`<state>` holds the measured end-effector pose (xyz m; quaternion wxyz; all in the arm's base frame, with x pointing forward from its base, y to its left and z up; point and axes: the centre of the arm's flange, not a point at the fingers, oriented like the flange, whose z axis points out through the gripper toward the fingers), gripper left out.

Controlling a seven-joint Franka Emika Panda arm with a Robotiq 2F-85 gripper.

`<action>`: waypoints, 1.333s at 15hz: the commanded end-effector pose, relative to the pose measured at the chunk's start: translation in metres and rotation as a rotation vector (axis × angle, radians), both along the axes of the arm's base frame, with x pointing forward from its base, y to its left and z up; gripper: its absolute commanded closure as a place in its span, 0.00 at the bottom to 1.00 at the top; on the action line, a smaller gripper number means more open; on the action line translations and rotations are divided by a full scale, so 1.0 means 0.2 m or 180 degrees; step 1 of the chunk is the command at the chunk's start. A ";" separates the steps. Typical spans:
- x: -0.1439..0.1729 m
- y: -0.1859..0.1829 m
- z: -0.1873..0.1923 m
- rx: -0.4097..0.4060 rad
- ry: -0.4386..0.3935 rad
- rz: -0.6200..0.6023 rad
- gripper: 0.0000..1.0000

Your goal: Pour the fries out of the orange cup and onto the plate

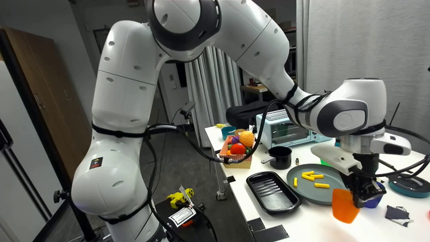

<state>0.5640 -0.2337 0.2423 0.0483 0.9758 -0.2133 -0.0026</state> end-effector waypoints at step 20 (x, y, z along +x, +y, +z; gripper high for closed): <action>0.12 0.09 -0.16 -0.0665 -0.0084 -0.0293 0.64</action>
